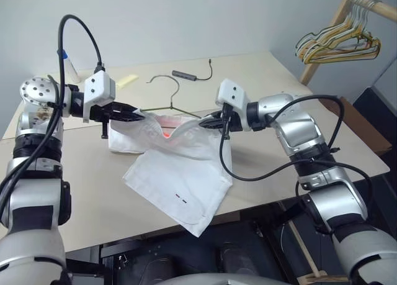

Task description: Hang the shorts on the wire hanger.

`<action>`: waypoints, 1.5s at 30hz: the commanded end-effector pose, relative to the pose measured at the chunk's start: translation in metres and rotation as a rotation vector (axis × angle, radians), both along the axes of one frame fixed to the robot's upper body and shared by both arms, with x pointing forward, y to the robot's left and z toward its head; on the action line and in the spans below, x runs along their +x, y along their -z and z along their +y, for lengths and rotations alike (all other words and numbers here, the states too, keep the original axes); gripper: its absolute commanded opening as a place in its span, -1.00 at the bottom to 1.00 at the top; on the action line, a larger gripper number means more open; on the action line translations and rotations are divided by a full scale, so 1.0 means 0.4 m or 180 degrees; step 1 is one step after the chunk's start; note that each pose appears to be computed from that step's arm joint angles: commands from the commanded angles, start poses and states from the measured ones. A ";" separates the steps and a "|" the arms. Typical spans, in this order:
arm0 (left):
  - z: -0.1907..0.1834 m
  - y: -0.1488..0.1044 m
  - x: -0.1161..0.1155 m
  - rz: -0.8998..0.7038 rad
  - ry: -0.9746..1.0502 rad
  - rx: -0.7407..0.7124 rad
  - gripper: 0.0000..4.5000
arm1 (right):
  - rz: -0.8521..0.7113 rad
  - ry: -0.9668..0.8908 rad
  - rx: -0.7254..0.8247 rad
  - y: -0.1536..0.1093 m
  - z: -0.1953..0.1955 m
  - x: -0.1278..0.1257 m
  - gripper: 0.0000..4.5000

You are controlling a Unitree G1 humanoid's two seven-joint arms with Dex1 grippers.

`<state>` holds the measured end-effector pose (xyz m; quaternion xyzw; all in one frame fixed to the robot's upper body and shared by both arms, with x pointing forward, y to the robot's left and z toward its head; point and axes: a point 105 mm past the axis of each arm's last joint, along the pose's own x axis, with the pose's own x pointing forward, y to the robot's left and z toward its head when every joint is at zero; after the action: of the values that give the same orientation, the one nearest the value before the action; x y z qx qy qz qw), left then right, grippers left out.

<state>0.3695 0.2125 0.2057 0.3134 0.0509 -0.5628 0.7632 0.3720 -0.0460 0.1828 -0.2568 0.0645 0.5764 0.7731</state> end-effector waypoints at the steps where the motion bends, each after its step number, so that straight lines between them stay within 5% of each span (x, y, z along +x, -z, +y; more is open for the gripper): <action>1: 0.002 -0.038 0.015 -0.0219 -0.0106 -0.0100 -0.30 | -0.0159 0.0139 0.0104 -0.039 -0.017 0.011 -0.96; 11: 0.063 -0.104 0.018 -0.0514 -0.0556 -0.0895 1.00 | -0.0035 0.0707 0.0329 -0.031 -0.102 0.014 -0.96; 15: 0.101 -0.177 0.029 -0.0918 -0.0969 -0.1648 1.00 | 0.0126 0.1223 0.0448 -0.023 -0.175 0.007 -0.96; 19: 0.080 -0.187 -0.018 -0.0781 -0.0605 -0.2192 1.00 | 0.0339 0.1971 0.0537 -0.027 -0.262 0.001 -0.96; 32: -0.103 -0.165 -0.147 -0.0445 0.0296 -0.2303 1.00 | 0.0850 0.4952 0.0628 -0.004 -0.621 -0.069 -0.96; 45: -0.187 -0.154 -0.167 -0.0251 0.0314 -0.2662 1.00 | 0.0123 0.6768 0.1295 -0.133 -0.811 -0.051 -0.96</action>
<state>0.3070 0.1418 0.2614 -0.0011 -0.2151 -0.5553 0.8033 0.3525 -0.3565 0.2013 0.0722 0.2390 -0.3480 0.9036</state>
